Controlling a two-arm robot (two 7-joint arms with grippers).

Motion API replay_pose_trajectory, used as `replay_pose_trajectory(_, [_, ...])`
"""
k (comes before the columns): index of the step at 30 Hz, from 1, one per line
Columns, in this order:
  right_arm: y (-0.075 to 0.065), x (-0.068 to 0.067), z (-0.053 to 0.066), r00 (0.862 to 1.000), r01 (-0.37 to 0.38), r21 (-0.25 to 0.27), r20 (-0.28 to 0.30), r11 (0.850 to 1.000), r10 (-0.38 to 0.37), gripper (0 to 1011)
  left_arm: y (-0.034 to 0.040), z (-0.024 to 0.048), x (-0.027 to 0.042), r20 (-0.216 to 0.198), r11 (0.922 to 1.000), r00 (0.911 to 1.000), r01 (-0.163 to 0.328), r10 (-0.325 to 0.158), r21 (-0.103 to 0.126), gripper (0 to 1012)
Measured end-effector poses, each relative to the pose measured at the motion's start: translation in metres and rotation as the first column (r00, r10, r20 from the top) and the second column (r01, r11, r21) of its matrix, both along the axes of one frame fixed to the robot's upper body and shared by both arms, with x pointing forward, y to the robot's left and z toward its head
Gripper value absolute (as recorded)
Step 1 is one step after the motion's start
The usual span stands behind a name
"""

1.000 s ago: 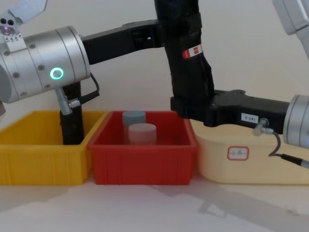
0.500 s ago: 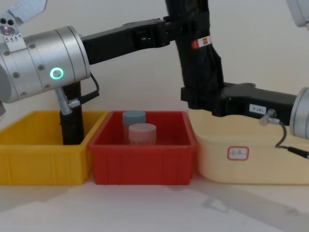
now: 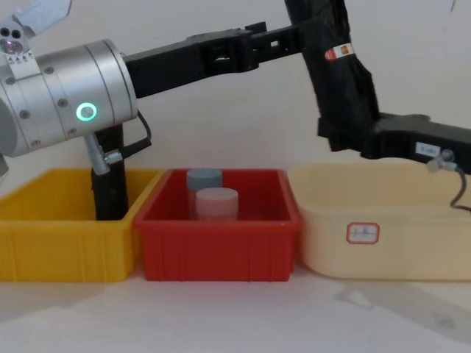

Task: Pick up the garbage bag with the one hand and transfer it to the other hand.

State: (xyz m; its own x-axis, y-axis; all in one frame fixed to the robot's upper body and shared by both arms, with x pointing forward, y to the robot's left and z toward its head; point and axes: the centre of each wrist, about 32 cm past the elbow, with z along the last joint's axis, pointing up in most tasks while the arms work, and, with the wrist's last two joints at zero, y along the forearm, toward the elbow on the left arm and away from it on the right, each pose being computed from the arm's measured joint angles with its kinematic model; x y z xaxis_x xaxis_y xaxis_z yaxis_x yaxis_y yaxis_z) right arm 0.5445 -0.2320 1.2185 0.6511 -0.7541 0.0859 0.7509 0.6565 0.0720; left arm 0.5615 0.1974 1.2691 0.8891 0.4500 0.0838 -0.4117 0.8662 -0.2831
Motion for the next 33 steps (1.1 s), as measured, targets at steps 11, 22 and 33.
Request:
replay_pose_trajectory(11, [-0.022, 0.009, -0.001, 0.99, 0.137, -0.006, -0.019, 0.991, -0.137, 553, 0.0, 0.0, 0.0, 0.0, 1.0, 1.0, 0.0, 0.0, 0.0, 1002])
replay_pose_trajectory(22, [-0.038, 0.017, -0.009, 0.971, 0.233, -0.035, -0.05, 0.972, -0.234, 552, 0.0, 0.0, 0.0, 0.0, 1.0, 1.0, 0.0, 0.0, 0.0, 1001])
replay_pose_trajectory(33, [-0.045, 0.019, -0.012, 0.96, 0.27, -0.037, -0.062, 0.962, -0.272, 553, 0.0, 0.0, 0.0, 0.0, 1.0, 1.0, 0.0, 0.0, 0.0, 1002])
